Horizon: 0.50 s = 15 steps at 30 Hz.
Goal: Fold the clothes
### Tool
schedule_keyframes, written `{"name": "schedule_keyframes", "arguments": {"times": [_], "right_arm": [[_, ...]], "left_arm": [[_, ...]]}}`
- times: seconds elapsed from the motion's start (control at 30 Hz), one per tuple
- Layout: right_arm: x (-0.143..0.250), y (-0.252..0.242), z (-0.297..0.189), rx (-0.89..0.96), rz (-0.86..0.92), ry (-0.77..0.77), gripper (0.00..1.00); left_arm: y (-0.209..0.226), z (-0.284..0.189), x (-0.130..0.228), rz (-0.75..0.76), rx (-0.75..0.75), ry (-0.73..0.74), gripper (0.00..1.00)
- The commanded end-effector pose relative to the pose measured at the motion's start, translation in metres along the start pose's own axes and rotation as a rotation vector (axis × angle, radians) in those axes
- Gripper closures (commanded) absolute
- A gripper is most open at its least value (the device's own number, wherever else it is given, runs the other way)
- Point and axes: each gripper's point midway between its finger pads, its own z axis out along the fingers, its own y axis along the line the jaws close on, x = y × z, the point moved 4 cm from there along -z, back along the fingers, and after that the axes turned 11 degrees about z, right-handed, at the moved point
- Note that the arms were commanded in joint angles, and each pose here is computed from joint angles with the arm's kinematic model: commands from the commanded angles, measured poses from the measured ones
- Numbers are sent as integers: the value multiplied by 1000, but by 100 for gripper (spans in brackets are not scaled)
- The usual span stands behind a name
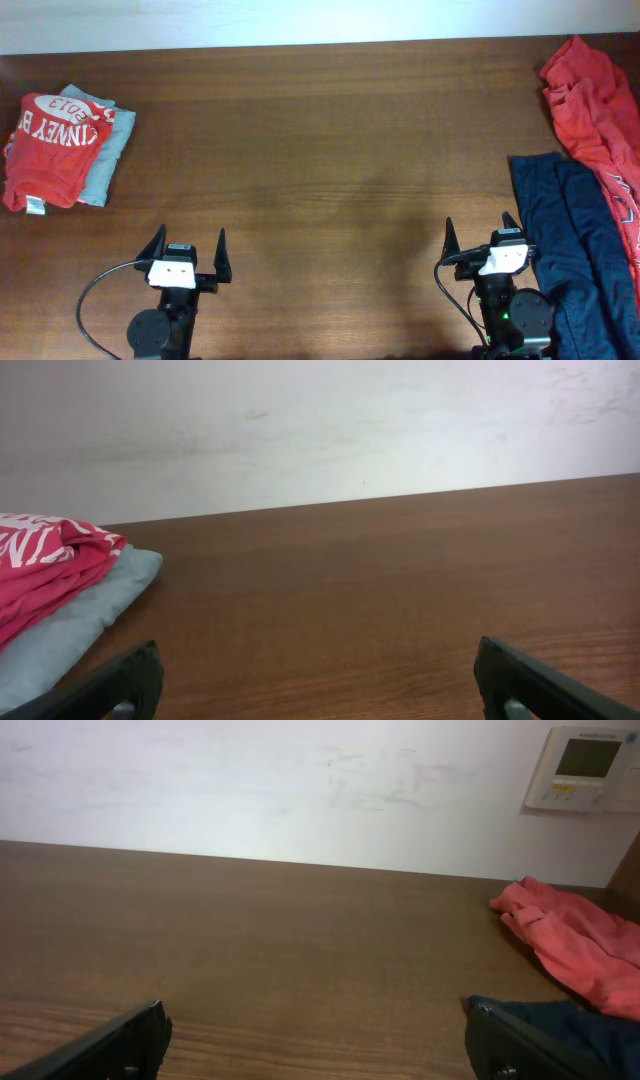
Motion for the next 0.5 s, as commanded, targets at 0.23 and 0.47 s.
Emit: {"name": "schedule_keyframes", "arguments": {"times": [0.23, 0.47], "right_arm": [[2, 1, 0, -12, -6, 3, 1], [2, 1, 0, -12, -6, 3, 1]], "left_arm": [[2, -1, 0, -5, -16, -1, 1], [3, -1, -2, -5, -18, -9, 1]]}}
